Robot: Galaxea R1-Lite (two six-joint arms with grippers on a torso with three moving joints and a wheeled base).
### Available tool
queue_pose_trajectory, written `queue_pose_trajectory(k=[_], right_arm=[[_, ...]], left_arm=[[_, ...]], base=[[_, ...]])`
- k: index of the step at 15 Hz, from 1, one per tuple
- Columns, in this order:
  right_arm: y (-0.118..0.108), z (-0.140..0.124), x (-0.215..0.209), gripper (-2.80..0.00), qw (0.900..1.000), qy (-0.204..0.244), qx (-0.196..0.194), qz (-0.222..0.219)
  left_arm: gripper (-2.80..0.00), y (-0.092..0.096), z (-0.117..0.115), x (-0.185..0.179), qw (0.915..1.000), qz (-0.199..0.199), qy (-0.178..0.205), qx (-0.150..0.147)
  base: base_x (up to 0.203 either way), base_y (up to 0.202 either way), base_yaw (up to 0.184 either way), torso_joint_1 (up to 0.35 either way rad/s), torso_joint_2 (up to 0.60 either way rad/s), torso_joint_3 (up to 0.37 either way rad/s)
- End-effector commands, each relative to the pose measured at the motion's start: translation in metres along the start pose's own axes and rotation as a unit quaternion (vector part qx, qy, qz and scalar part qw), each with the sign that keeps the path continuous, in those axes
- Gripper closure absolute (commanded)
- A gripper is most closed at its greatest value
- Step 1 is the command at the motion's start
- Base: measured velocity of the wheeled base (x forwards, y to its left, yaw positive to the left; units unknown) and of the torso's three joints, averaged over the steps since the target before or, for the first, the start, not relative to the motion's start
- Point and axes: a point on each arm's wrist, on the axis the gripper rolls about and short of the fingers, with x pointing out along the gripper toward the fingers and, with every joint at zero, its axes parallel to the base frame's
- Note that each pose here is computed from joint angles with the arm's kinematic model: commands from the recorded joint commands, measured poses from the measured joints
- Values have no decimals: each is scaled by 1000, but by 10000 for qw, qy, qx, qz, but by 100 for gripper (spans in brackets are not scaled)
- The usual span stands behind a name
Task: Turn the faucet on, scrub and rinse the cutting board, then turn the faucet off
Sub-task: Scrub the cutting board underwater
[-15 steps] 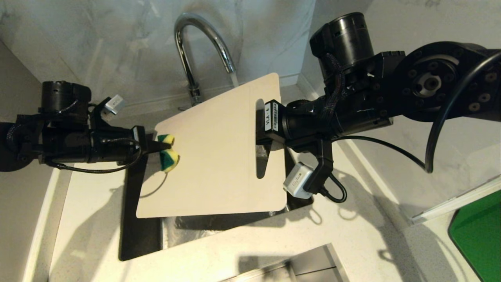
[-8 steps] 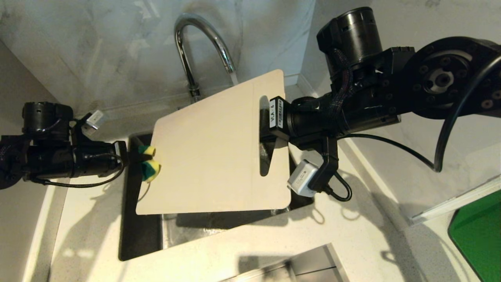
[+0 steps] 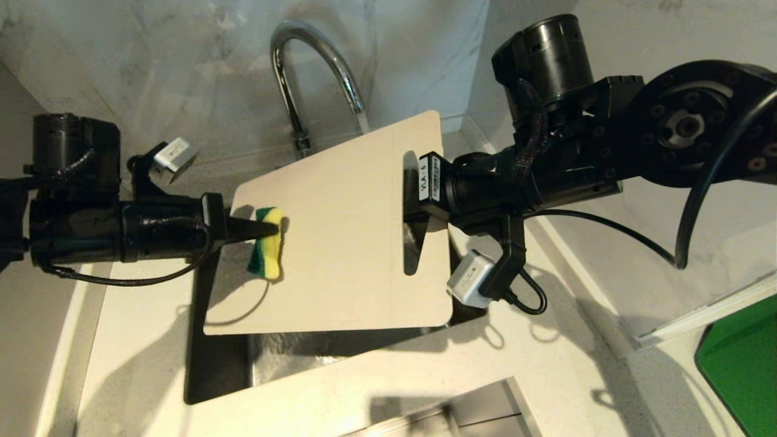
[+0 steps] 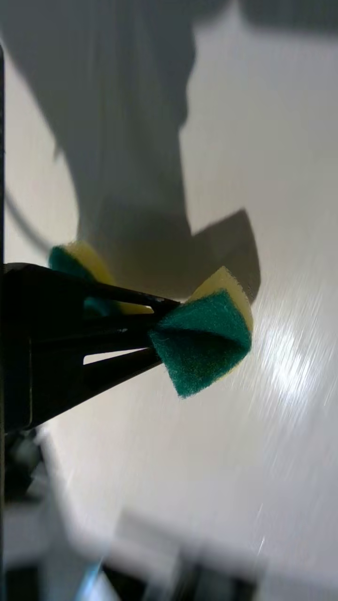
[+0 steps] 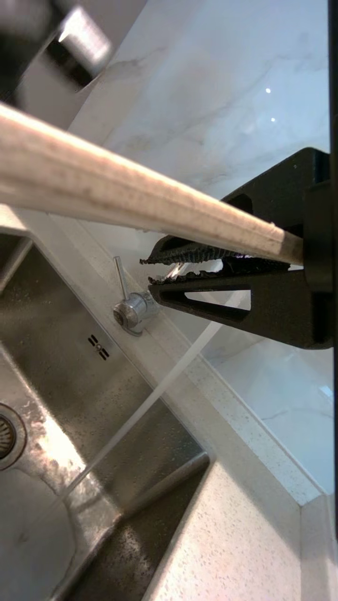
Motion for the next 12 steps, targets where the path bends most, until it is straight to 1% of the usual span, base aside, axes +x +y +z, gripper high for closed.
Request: queue_pose_trajectory(k=[1,3,4,6,8,10,12], right_arm=[[1,0,2,0,10000,-24,-66,8],[1,0,2,0,10000,-27,-65,10],[1,0,2,0,10000,-27,-65,9],[1,0,1,0,10000,-20,-63,13],[1,0,2,0,10000,-23,-62,15],[2,1,2,0,10000,-35,-56,21],[2,2,2,0,10000,-48,-43,29]], left_arm=[[0,-60,-7,-9,9972,-736,154,4],[0,-89,-21,-4,9939,-1021,409,-114],[0,-97,-28,-1,9923,-1093,546,-182],[0,-93,-37,8,9922,-970,732,-286],[0,-82,-47,14,9923,-795,893,-338],[0,-69,-49,17,9931,-593,923,-414],[0,-53,-48,16,9946,-405,832,-475]], base=[[0,0,0,0,0,0],[0,0,0,0,0,0],[0,0,0,0,0,0],[0,0,0,0,0,0],[0,0,0,0,0,0],[0,0,0,0,0,0],[0,0,0,0,0,0]])
